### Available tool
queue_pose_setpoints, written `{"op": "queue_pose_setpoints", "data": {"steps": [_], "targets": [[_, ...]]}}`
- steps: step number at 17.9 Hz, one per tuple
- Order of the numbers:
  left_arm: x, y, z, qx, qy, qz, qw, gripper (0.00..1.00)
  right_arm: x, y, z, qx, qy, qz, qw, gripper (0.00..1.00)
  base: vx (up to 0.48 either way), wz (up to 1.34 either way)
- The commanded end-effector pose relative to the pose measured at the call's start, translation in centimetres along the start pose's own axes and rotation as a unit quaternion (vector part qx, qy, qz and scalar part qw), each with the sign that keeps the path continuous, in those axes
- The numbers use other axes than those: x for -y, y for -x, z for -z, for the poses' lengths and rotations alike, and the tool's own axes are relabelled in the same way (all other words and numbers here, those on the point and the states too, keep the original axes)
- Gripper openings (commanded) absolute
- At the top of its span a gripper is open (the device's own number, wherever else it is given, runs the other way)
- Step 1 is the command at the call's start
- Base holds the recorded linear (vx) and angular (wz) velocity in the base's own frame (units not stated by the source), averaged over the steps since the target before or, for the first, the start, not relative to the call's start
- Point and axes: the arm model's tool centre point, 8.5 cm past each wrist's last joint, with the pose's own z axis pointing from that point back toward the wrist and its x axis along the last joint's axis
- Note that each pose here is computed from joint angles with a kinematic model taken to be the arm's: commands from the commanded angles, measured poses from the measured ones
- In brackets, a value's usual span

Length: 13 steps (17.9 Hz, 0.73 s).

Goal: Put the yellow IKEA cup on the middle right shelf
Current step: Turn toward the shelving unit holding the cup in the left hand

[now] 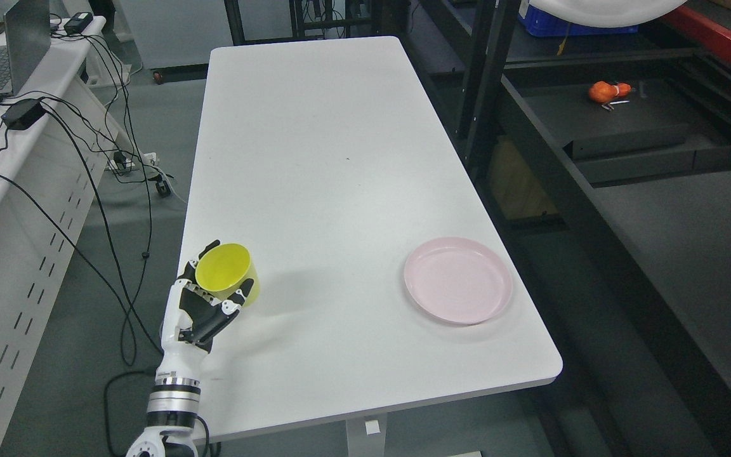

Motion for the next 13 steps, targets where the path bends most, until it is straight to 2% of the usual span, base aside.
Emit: {"op": "queue_pose_setpoints", "data": {"steps": [1, 6, 13], "targets": [[-1.05, -2.36, -0.59, 0.028, 0.0, -0.012, 1.0, 0.0, 0.98, 0.9, 0.06, -0.007, 0.007, 0.002, 1.0, 0.99, 0.0, 0.0], [-0.38, -1.74, -1.0, 0.018, 0.008, -0.026, 0.999, 0.01, 0.98, 0.85, 0.06, -0.006, 0.007, 0.002, 1.0, 0.99, -0.021, -0.02], [-0.18, -1.85, -0.61, 0.018, 0.01, -0.027, 0.999, 0.02, 0.98, 0.9, 0.06, -0.007, 0.007, 0.002, 1.0, 0.99, -0.148, -0.2]]}}
